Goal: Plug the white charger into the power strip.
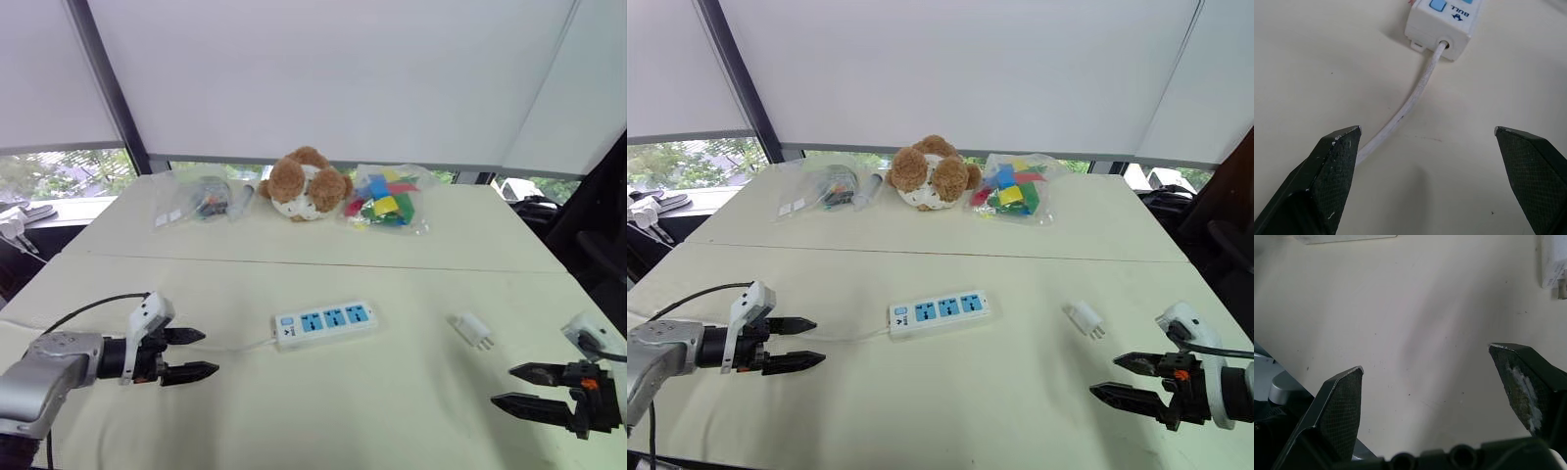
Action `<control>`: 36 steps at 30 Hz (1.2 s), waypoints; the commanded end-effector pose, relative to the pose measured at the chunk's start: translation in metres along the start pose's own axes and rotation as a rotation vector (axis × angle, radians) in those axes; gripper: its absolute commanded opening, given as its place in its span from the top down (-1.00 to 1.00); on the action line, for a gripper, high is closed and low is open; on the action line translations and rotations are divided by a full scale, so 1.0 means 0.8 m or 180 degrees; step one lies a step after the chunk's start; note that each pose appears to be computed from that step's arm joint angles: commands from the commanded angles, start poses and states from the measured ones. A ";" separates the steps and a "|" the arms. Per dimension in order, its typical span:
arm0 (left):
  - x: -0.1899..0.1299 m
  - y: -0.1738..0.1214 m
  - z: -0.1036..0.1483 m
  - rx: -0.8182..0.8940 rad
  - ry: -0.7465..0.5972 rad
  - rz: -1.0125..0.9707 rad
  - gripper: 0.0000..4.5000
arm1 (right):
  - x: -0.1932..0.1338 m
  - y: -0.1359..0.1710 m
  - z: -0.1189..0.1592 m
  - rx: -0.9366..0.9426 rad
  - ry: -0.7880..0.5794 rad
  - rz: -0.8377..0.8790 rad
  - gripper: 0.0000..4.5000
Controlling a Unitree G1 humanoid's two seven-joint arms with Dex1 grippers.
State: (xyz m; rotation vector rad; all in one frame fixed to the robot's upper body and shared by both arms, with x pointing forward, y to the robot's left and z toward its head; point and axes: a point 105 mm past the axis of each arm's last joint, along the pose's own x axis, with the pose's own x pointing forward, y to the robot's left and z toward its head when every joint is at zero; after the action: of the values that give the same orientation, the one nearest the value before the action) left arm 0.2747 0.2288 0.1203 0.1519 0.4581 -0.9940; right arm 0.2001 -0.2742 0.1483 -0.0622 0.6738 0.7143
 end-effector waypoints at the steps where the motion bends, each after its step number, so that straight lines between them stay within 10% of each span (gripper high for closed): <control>1: -0.002 0.002 0.017 0.0159 -0.0103 0.0069 -1.00 | -0.001 0.003 0.006 -0.0091 -0.0035 0.0009 -0.98; 28: 0.003 0.014 0.027 0.0392 -0.0128 0.0139 -1.00 | 0.009 -0.001 0.006 -0.0185 -0.0061 -0.0027 -0.98; 36: 0.075 -0.007 0.076 0.1144 -0.0333 -0.0705 -1.00 | 0.032 0.018 0.047 -0.0515 -0.0307 0.0198 -0.98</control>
State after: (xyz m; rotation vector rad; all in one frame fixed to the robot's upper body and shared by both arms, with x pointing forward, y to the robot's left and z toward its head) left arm 0.3130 0.1632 0.1504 0.3252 0.2175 -1.2617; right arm 0.2253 -0.2479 0.1592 -0.1394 0.5640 0.7957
